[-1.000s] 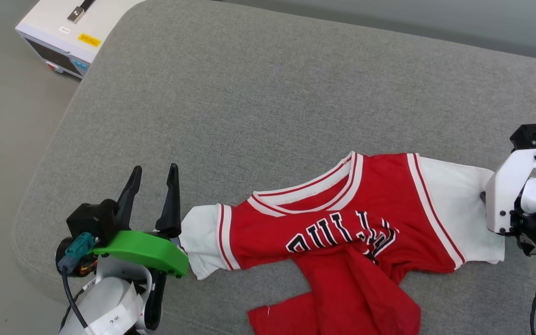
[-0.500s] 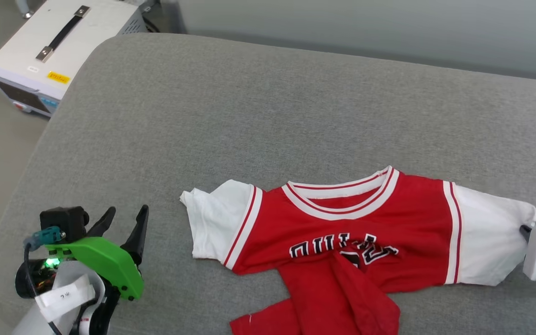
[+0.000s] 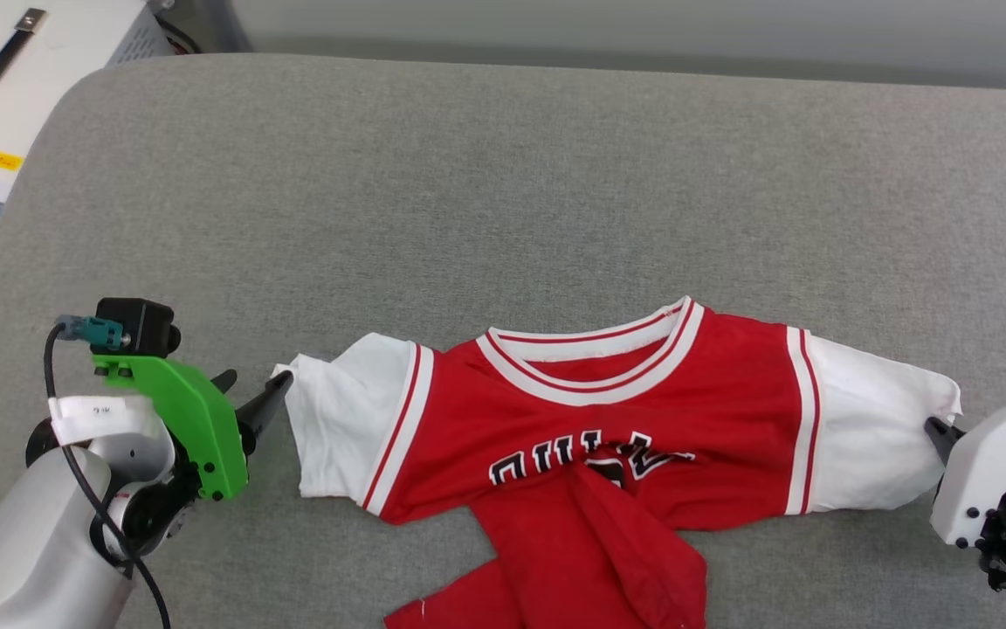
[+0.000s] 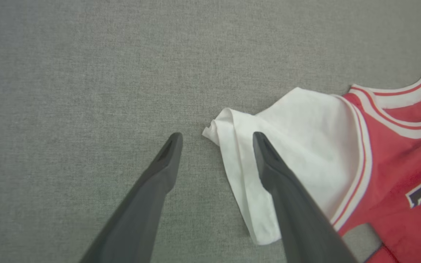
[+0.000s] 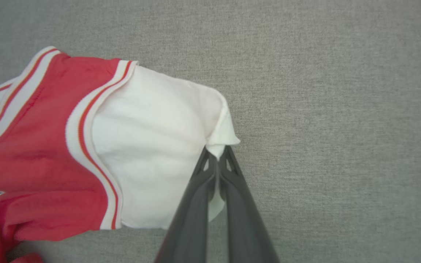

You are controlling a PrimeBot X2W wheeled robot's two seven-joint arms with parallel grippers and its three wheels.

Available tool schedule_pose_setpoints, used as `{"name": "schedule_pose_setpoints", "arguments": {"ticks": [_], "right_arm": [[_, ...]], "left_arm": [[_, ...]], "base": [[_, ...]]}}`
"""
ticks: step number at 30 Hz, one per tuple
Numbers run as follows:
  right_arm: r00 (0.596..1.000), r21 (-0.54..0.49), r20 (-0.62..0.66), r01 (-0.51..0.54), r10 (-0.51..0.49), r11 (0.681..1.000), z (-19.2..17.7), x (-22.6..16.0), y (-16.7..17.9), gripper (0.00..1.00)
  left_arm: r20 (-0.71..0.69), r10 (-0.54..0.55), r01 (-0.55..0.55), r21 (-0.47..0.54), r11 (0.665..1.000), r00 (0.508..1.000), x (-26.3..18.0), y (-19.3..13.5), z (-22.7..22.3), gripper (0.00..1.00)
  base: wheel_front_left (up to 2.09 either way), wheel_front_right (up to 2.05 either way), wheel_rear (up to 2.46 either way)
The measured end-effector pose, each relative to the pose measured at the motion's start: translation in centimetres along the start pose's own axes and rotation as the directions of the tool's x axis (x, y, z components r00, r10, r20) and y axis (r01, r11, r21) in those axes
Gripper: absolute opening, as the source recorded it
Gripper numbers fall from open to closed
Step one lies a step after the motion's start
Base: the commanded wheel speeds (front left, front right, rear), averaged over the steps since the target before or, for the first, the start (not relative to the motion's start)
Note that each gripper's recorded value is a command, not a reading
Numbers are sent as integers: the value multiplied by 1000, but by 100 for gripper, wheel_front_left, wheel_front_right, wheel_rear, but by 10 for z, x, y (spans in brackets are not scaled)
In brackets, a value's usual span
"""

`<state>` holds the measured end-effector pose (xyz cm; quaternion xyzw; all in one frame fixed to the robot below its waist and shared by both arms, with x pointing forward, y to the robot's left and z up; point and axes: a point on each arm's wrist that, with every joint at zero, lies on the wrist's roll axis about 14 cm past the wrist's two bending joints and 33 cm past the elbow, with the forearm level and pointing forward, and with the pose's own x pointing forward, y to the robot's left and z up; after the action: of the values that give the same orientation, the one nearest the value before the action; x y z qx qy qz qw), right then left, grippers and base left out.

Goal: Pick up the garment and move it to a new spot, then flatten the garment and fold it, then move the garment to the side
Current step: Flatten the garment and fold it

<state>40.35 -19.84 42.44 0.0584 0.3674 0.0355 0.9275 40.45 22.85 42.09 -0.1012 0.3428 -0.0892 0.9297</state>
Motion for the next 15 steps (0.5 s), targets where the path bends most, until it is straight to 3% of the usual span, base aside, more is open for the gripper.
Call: {"name": "schedule_pose_setpoints", "arguments": {"ticks": [6, 14, 15], "right_arm": [[999, 24, -36, 20, -19, 1000, -14, 5, -6, 0], [996, 55, -72, 50, -46, 997, -29, 9, -16, 0], [996, 57, -75, 51, -47, 997, -30, 9, -16, 0]], "left_arm": [[-182, -43, 42, -5, 999, 982, 31, -5, -24, 100], [-418, -50, 69, 30, 997, 907, 51, -7, -51, 100], [-435, -51, 69, 26, 997, 899, 53, -8, -52, 66]], "base": [[0, 0, 0], [0, 0, 0], [0, 0, 0]]}}
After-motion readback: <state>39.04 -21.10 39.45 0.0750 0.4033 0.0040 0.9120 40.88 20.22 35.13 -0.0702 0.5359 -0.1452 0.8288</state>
